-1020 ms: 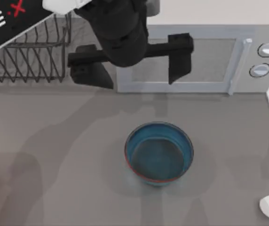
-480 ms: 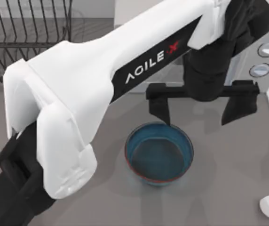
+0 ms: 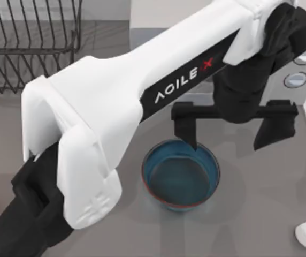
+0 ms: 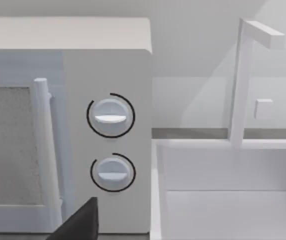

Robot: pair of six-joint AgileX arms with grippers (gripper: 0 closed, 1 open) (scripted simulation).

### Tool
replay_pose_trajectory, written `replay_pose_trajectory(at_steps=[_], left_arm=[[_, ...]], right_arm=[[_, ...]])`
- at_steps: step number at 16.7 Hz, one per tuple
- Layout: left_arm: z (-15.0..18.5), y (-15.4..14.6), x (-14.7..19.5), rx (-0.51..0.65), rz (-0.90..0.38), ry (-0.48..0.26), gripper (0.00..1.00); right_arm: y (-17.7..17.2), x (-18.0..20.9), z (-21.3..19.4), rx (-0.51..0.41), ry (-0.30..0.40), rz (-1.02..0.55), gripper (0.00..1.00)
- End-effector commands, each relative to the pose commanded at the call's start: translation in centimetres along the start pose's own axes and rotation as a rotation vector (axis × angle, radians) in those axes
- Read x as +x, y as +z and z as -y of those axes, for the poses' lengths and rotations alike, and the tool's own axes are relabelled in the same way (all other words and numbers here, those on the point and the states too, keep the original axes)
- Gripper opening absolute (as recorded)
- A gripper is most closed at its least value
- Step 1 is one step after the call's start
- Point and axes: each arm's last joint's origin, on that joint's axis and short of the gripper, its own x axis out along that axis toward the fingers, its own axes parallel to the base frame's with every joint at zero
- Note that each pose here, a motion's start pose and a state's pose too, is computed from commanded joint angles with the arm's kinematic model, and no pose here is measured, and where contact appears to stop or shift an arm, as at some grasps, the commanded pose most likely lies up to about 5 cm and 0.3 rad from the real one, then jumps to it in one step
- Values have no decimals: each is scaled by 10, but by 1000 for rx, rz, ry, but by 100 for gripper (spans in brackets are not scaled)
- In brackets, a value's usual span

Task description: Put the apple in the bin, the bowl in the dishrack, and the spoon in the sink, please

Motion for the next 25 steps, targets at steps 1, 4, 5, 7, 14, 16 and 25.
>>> replay_pose_trajectory(at_steps=[1, 4, 5, 7, 14, 16, 25], left_arm=[[0, 0, 0, 1, 0, 0, 100], [3, 1, 12, 4, 4, -3, 100], [4, 2, 20, 4, 4, -4, 100], [5, 3, 39, 4, 1, 0, 100], [1, -2, 98, 4, 1, 0, 100], [1, -2, 99, 4, 1, 0, 100], [1, -2, 99, 4, 1, 0, 55]], right_arm=[[0, 0, 0, 0, 0, 0, 100], [0, 0, 0, 0, 0, 0, 100], [0, 0, 0, 0, 0, 0, 100], [0, 0, 0, 0, 0, 0, 100], [0, 0, 0, 0, 0, 0, 100], [0, 0, 0, 0, 0, 0, 100], [0, 0, 0, 0, 0, 0, 100]])
